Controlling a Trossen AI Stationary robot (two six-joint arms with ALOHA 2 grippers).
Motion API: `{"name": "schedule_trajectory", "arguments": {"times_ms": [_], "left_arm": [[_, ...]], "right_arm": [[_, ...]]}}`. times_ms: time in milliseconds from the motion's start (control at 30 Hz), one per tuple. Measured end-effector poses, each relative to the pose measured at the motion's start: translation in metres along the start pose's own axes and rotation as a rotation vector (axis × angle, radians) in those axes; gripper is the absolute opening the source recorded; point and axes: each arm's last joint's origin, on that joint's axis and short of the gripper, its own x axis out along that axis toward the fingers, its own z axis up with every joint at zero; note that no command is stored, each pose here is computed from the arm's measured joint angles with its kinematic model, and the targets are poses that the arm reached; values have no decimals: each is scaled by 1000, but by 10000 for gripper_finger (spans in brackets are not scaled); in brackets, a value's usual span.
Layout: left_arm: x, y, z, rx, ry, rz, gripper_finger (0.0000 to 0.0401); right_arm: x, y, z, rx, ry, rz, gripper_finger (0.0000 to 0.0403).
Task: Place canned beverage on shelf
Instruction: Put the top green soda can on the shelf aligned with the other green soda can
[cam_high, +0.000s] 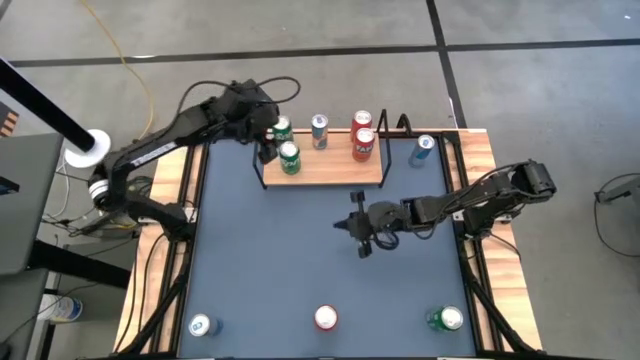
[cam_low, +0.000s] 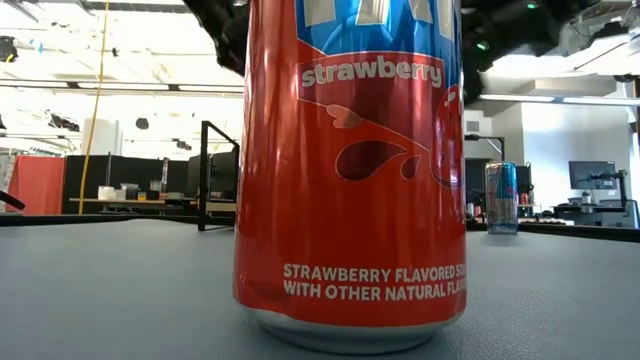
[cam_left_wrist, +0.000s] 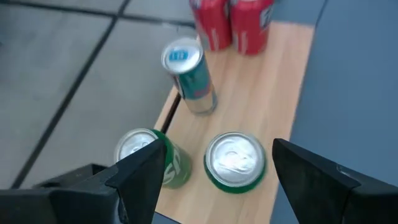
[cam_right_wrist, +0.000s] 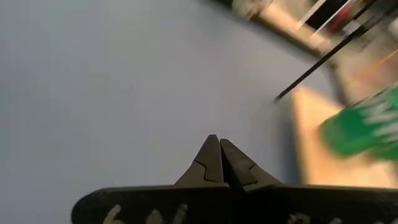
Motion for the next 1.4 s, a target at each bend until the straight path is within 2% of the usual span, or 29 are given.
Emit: {"name": "schedule_trajectory", "arguments": {"times_ms": [67,167,300,433,600,733,867,1067,1167,1400], "left_arm": [[-19,-5,3,-19,-50,-1,282],[-48,-17,6,-72,-114,-27,282],[-78,-46,5,-19,-179,-108,282],[-86,-85,-10,54,-212,-137,282],[-79,-130,-47,182,-247,-64,282],[-70,-153,-79,262,-277,-40,282],[-57,-166,-115,308,-252,-85,282],[-28,-175,-168,316,-214,-87,282],[-20,-177,-182,311,-228,-84,282],[-19,-175,-182,278,-257,8,282]], "right_arm": [[2,-13,4,24,-75,-51,0],[5,-38,0,64,-143,-42,0],[12,-70,-12,166,-199,-36,0],[33,-93,-21,235,-192,-27,0],[66,-115,-18,284,-94,-8,0],[88,-133,-11,293,-23,-2,0],[103,-146,-8,296,14,-6,0],[111,-159,-15,317,62,-15,0],[112,-165,-16,322,57,-31,0],[114,-172,-22,332,66,-68,0]]}}
